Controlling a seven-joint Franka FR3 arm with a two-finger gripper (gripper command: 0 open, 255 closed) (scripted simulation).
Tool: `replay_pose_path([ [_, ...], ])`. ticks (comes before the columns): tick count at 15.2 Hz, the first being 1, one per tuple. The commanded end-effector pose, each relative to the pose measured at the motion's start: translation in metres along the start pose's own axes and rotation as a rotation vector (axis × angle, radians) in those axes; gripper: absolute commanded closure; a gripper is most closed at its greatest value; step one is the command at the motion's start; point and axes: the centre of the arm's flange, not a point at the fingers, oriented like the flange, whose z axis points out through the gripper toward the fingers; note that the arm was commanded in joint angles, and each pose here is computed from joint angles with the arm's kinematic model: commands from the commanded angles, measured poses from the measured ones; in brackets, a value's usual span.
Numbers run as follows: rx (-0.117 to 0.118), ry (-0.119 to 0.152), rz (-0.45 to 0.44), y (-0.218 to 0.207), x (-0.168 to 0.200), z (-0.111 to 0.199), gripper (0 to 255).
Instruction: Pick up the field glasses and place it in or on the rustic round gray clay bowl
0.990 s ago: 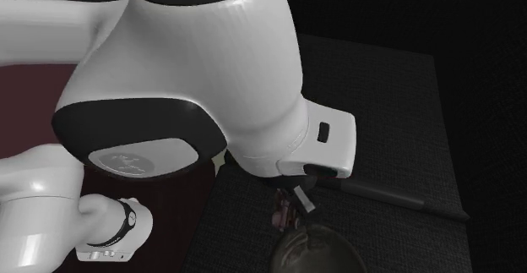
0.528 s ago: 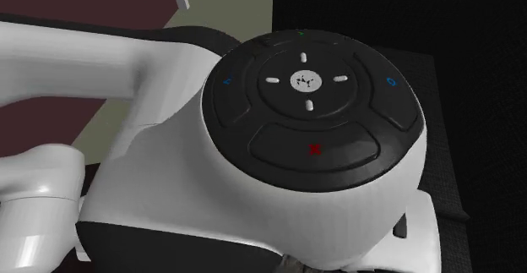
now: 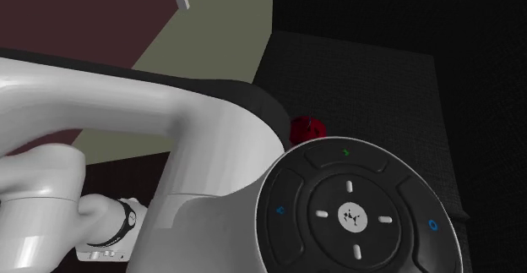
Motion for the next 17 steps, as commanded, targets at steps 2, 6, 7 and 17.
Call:
replay_pose_path([
  [2, 0.000, 0.000, 0.000, -0.003, -0.004, 0.016, 255],
  [6, 0.000, 0.000, 0.000, -0.006, -0.007, 0.037, 255],
  [7, 0.000, 0.000, 0.000, -0.006, -0.007, 0.037, 255],
  [17, 0.000, 0.000, 0.000, -0.006, -0.007, 0.037, 0],
])
